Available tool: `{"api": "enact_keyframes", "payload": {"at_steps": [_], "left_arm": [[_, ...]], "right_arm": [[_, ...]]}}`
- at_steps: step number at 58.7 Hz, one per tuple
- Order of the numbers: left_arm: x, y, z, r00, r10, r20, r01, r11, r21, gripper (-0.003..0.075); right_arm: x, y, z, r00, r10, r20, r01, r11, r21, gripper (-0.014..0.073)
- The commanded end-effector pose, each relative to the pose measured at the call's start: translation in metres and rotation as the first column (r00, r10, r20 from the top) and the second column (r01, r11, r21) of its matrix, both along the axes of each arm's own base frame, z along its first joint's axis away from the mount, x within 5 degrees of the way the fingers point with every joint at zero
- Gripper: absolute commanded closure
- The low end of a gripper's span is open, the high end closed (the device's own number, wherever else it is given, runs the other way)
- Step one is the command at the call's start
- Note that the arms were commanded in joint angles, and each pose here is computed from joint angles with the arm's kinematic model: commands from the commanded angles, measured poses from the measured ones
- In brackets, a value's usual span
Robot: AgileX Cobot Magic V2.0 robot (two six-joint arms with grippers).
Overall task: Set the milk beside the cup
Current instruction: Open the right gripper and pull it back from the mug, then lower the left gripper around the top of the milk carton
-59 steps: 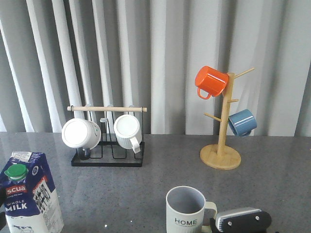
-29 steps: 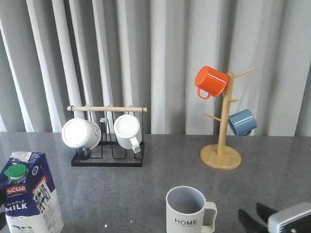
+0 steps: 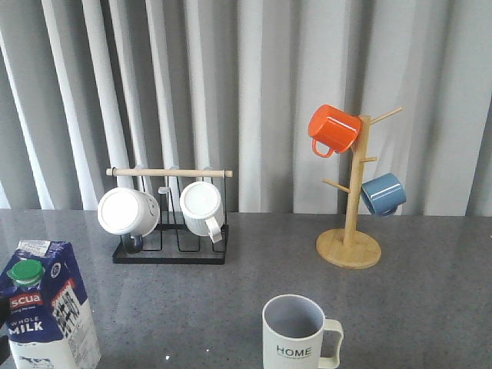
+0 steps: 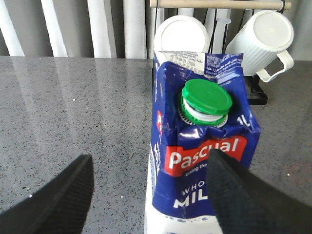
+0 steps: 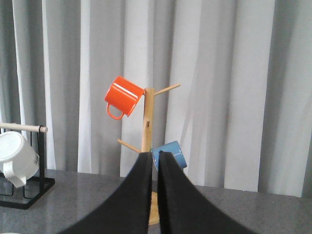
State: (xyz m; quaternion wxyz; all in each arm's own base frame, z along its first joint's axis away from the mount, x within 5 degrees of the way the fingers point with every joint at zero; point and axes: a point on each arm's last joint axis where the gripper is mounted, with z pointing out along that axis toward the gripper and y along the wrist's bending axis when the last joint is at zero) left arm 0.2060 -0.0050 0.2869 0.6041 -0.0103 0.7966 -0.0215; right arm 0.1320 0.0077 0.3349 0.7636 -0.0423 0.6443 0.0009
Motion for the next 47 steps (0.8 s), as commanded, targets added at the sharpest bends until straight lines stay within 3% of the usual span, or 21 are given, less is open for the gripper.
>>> {"api": "enact_keyframes", "payload": {"at_steps": [1, 47], "left_arm": [[0.0033, -0.0009, 0.0196, 0.993, -0.002, 0.116, 0.002, 1.000, -0.005, 0.0235], [0.0033, -0.0009, 0.0196, 0.993, -0.002, 0.116, 0.002, 1.000, -0.005, 0.0235]], "right_arm": [[-0.0068, -0.0007, 0.0179, 0.996, -0.003, 0.095, 0.004, 1.000, -0.008, 0.0606], [-0.0094, -0.0006, 0.0160, 0.996, -0.004, 0.091, 0.006, 1.000, -0.024, 0.0606]]}}
